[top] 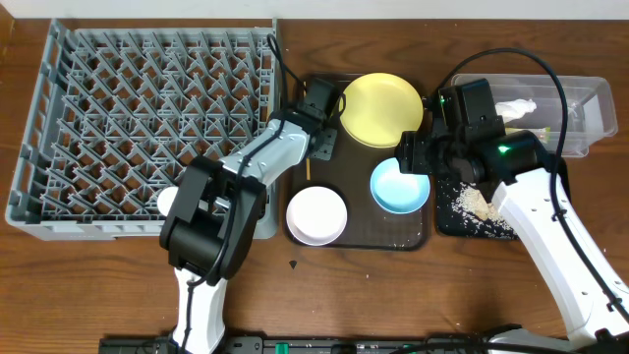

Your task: Sort waste into correct bins and load items into the dishwasher

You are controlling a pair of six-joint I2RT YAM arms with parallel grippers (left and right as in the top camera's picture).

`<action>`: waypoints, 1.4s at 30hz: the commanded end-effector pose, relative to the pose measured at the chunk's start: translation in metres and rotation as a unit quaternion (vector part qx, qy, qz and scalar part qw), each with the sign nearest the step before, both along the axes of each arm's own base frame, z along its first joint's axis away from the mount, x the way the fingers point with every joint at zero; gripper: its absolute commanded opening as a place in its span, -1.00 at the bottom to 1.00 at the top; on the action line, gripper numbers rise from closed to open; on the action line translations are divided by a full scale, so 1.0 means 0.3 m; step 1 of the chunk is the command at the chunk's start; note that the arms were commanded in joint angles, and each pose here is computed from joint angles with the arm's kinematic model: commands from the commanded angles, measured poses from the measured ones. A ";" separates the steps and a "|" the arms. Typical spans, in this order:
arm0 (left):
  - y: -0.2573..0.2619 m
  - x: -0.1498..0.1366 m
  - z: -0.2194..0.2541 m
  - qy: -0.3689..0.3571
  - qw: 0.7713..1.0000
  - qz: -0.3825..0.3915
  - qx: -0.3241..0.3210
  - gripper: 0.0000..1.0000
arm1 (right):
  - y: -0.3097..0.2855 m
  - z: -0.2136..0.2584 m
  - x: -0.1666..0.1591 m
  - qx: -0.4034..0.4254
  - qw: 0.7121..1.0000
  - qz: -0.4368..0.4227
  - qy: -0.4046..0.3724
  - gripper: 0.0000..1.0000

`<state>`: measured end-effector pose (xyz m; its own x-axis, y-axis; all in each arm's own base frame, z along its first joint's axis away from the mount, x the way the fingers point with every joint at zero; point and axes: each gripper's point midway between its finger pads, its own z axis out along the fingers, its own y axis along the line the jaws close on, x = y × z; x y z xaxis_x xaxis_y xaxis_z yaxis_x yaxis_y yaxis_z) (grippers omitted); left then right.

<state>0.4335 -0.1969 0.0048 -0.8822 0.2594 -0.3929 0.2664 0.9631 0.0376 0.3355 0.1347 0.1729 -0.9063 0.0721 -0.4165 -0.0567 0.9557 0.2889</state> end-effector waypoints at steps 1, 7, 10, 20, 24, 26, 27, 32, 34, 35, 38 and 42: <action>0.037 -0.002 -0.031 0.001 0.999 0.004 0.037 -0.08 | 0.013 0.017 -0.001 0.007 1.000 -0.001 -0.003 0.34; 0.051 -0.018 -0.049 0.017 0.999 0.044 0.027 -0.07 | 0.013 0.017 -0.001 0.007 1.000 -0.001 -0.003 0.33; 0.052 -0.017 -0.055 0.018 0.997 0.070 0.017 -0.07 | 0.013 0.017 -0.001 0.007 1.000 -0.001 -0.003 0.33; 0.027 -0.067 -0.154 0.066 0.995 0.079 -0.005 -0.27 | 0.012 0.016 -0.004 0.007 1.000 -0.001 -0.001 0.30; -0.003 -0.079 -0.158 0.081 0.994 0.070 -0.028 -0.54 | 0.010 0.012 -0.010 0.005 1.000 -0.001 0.003 0.30; -0.006 -0.074 -0.138 0.077 0.994 0.068 -0.030 -0.63 | 0.010 0.012 -0.010 0.005 1.000 -0.001 0.003 0.30; -0.006 -0.071 -0.122 0.074 0.994 0.068 -0.031 -0.74 | 0.010 0.011 -0.010 0.005 1.000 -0.001 0.003 0.30; -0.009 -0.041 0.031 0.045 0.996 0.068 -0.047 -0.84 | 0.010 0.012 -0.010 0.005 1.000 -0.001 0.003 0.29; 0.000 -0.033 0.109 0.028 0.995 0.071 -0.057 -0.84 | 0.009 0.011 -0.010 0.005 1.000 -0.001 0.003 0.28; 0.007 -0.033 0.156 0.019 0.995 0.072 -0.062 -0.85 | 0.009 0.011 -0.011 0.005 1.000 -0.001 0.004 0.27; 0.039 -0.039 0.304 -0.011 0.994 0.074 -0.076 -0.85 | 0.007 0.007 -0.018 0.003 1.000 -0.001 0.009 0.27; 0.114 -0.071 0.479 -0.049 0.994 0.063 -0.070 -0.83 | 0.007 0.007 -0.018 0.003 1.000 -0.001 0.009 0.27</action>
